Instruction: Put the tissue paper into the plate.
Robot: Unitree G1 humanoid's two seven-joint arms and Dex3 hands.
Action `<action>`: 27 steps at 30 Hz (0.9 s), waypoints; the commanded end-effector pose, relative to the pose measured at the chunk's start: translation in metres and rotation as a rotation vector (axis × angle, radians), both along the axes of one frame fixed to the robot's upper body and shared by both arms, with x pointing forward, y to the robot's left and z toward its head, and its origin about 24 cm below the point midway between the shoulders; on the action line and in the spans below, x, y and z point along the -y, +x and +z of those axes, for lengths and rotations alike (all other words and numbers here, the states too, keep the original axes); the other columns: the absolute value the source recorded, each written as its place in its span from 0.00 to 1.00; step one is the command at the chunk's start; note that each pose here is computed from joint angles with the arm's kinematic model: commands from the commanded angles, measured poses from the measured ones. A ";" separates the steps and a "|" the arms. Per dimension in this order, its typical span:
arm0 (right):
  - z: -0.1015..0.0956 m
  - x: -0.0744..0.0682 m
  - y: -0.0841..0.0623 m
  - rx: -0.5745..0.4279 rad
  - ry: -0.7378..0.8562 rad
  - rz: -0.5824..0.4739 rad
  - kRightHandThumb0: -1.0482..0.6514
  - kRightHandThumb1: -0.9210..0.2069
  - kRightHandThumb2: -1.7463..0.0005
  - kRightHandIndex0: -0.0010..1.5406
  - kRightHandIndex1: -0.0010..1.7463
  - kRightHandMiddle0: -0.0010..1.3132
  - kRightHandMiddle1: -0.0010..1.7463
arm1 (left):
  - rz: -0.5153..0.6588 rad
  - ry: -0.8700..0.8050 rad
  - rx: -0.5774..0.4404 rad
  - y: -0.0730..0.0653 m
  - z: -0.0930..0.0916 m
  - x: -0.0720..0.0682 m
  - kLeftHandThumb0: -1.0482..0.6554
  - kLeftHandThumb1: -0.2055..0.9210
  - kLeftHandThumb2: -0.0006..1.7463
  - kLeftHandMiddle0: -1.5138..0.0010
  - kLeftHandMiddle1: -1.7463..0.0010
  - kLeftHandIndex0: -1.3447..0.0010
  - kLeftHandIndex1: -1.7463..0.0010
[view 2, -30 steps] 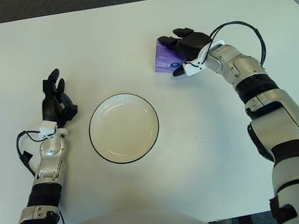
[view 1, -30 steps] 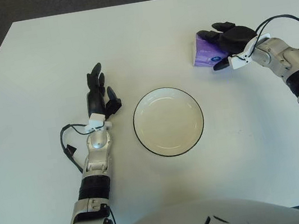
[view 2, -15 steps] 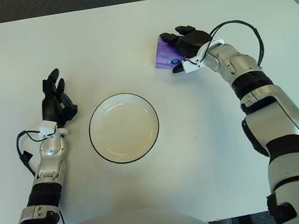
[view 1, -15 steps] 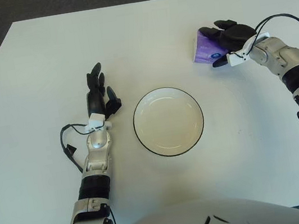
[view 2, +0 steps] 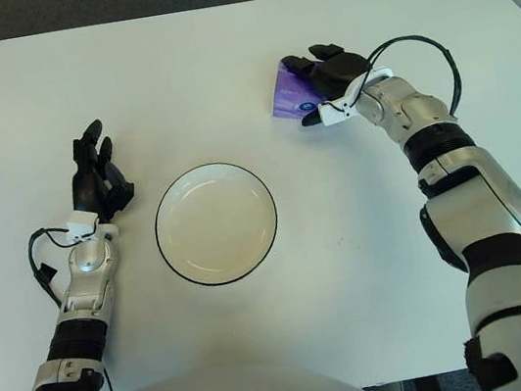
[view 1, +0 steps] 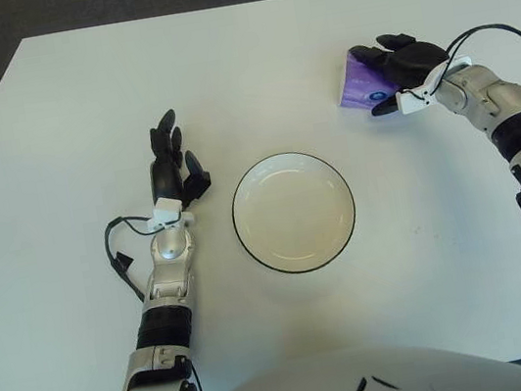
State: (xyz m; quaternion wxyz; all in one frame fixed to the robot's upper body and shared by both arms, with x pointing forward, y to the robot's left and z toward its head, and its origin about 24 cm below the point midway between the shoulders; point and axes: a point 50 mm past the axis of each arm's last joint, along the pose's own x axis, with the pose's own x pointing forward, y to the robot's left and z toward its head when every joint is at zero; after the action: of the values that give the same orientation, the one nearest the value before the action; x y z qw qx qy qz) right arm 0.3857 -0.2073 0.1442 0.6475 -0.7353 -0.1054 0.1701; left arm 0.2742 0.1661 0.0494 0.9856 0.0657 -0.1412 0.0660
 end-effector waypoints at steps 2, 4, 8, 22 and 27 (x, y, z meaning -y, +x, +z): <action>-0.005 0.003 -0.001 -0.020 0.041 -0.021 0.00 0.00 0.74 0.00 0.00 0.00 0.00 | 0.032 -0.008 -0.288 -0.035 -0.064 -0.004 0.16 1.00 0.57 0.80 1.00 1.00 0.68; -0.006 0.003 -0.001 -0.020 0.051 -0.023 0.00 0.00 0.74 0.00 0.00 0.00 0.00 | 0.033 -0.008 -0.288 -0.035 -0.063 -0.004 0.16 1.00 0.57 0.80 1.00 1.00 0.68; -0.012 0.001 -0.002 -0.013 0.109 -0.043 0.00 0.00 0.75 0.05 0.01 0.00 0.09 | 0.035 -0.008 -0.282 -0.034 -0.063 -0.004 0.17 1.00 0.57 0.79 1.00 1.00 0.68; -0.054 -0.006 -0.010 -0.059 0.184 -0.112 0.20 0.14 0.98 0.41 0.92 0.23 0.98 | 0.045 -0.007 -0.271 -0.033 -0.061 -0.005 0.17 1.00 0.56 0.79 0.99 1.00 0.68; -0.062 -0.009 -0.016 -0.027 0.285 -0.094 0.24 0.13 0.98 0.61 0.99 0.45 1.00 | 0.050 -0.002 -0.273 -0.032 -0.060 -0.005 0.16 1.00 0.56 0.79 0.99 1.00 0.68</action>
State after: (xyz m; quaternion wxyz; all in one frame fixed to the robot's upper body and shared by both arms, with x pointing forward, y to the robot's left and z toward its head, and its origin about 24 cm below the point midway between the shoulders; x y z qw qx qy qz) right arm 0.3858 -0.1942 0.1249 0.7398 -0.6522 -0.1324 0.0990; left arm 0.2742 0.1667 0.0489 0.9857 0.0649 -0.1393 0.0694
